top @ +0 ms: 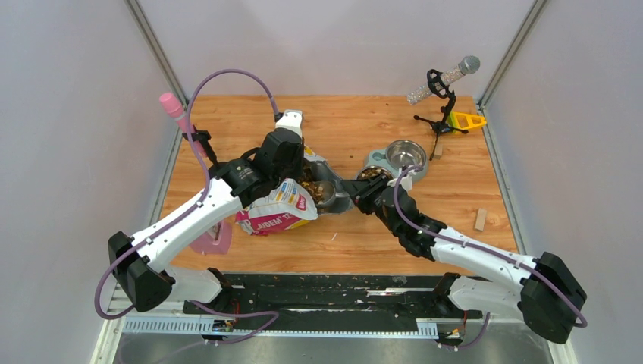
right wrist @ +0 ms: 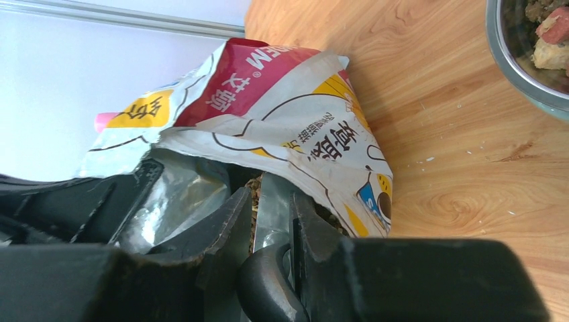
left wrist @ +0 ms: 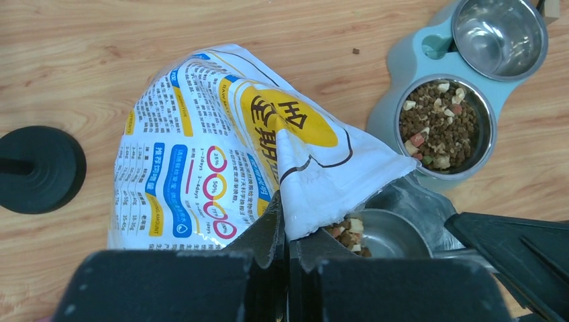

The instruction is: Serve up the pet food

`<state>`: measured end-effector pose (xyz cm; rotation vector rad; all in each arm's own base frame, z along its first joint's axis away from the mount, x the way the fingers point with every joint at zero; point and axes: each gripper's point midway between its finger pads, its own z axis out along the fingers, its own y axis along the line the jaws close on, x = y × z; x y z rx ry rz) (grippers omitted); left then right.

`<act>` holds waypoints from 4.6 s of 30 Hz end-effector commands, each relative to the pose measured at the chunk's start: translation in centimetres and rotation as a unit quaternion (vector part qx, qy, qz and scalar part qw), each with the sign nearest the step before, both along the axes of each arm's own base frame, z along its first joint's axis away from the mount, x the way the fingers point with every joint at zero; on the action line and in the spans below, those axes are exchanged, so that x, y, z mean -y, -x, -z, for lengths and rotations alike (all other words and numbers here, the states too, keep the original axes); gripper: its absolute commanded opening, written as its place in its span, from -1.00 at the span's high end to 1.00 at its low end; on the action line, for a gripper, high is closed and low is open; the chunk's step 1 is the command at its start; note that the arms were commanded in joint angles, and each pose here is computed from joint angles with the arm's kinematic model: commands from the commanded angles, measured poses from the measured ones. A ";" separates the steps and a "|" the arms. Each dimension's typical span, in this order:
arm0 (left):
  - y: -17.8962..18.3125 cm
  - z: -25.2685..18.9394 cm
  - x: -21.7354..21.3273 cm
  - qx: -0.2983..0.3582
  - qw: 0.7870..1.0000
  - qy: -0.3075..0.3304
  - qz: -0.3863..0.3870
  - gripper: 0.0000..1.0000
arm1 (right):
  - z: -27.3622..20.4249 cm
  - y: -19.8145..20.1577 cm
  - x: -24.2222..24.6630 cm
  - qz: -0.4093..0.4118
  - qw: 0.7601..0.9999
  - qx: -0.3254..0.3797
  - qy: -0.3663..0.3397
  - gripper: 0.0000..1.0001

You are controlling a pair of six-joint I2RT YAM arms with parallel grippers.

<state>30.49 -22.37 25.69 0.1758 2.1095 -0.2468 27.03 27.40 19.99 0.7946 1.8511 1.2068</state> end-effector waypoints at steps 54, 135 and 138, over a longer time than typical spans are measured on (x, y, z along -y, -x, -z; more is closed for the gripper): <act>0.6 -8.6 -0.3 0.106 0.987 0.117 0.001 1.00 | -8.1 3.6 7.8 0.064 0.968 0.158 -0.184 1.00; -0.5 -7.3 -0.3 0.097 0.990 0.096 -0.022 1.00 | -14.4 1.8 17.8 0.275 0.933 0.168 -0.159 1.00; -0.4 -7.5 -0.5 0.099 0.990 0.096 -0.023 1.00 | -13.8 0.4 18.7 0.304 0.928 0.161 -0.141 1.00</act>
